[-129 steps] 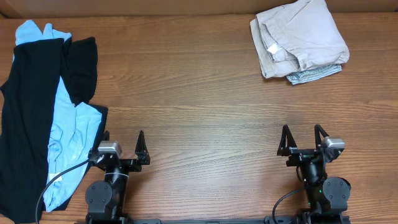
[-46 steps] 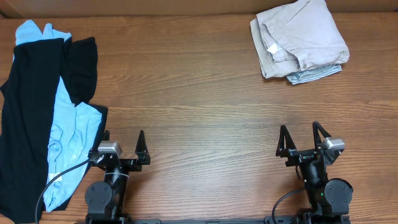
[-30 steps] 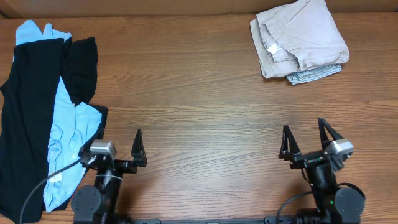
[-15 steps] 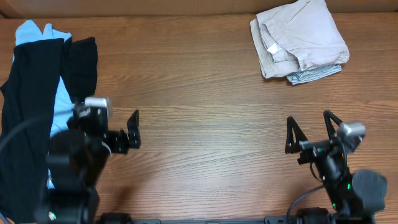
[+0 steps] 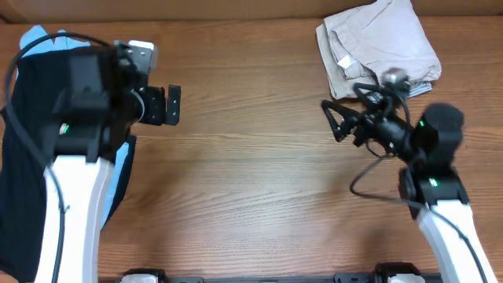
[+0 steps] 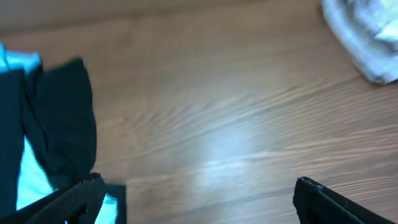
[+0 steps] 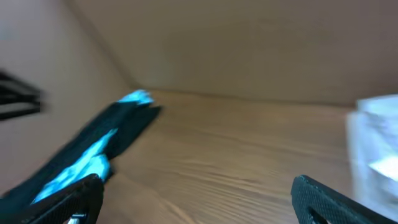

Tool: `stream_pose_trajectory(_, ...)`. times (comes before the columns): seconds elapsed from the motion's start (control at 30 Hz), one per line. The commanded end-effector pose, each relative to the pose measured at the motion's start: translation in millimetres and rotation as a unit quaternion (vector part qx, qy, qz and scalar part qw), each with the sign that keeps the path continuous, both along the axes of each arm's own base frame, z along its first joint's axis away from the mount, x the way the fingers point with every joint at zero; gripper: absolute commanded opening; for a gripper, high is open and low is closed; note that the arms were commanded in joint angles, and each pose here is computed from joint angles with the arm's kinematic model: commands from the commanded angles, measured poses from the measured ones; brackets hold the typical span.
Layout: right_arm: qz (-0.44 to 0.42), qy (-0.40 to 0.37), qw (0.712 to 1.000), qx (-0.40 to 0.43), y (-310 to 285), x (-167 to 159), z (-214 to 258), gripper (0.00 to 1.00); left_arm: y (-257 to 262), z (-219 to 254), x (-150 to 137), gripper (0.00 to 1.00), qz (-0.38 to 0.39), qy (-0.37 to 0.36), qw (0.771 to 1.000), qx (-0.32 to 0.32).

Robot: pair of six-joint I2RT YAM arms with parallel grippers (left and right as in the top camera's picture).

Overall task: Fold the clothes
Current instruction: 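Move left gripper to the black garment pile and grasp its edge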

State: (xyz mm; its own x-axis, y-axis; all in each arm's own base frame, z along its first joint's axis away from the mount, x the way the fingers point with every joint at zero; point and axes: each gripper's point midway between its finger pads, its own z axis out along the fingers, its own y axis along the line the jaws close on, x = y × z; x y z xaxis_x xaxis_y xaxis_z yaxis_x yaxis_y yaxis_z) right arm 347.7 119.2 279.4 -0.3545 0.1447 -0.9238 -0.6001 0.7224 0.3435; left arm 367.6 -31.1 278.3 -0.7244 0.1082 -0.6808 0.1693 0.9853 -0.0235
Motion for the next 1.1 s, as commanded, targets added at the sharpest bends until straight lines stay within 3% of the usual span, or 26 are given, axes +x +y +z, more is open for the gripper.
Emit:
stream_pose_trajectory(0.0, 0.148, 0.019, 0.988, 0.038, 33, -12, -11, 1.0, 18, -39, 21, 1.0, 0.024, 0.053, 0.997, 0.056)
stream_pose_trajectory(0.17, 0.188, 0.091, 0.976, 0.061, 42, -3, -57, 1.0, 40, -78, 42, 1.0, 0.042, 0.091, 0.989, 0.111)
stream_pose_trajectory(0.3, 0.17, 0.148, 0.972, 0.07, 39, 10, -93, 0.98, 82, -88, 49, 0.97, 0.097, 0.098, 0.985, 0.107)
stream_pose_trajectory(0.47, 0.0, 0.25, 0.965, 0.079, 8, 43, -131, 0.83, 166, -91, 33, 0.97, 0.22, 0.105, 0.967, 0.07)
stream_pose_trajectory(0.6, -0.188, 0.345, 0.916, 0.079, -35, 53, -173, 0.72, 232, -97, 4, 1.0, 0.297, 0.122, 0.945, 0.066)
stream_pose_trajectory(0.73, -0.294, 0.373, 0.879, 0.043, -63, 47, -198, 0.67, 274, -106, -12, 1.0, 0.346, 0.125, 0.928, 0.06)
stream_pose_trajectory(0.93, -0.314, 0.368, 0.875, 0.016, -62, 45, -203, 0.65, 304, -146, -18, 1.0, 0.353, 0.164, 0.919, 0.061)
stream_pose_trajectory(1.07, -0.308, 0.361, 0.88, 0.016, -57, 47, -200, 0.66, 309, -181, -20, 0.94, 0.349, 0.206, 0.912, 0.066)
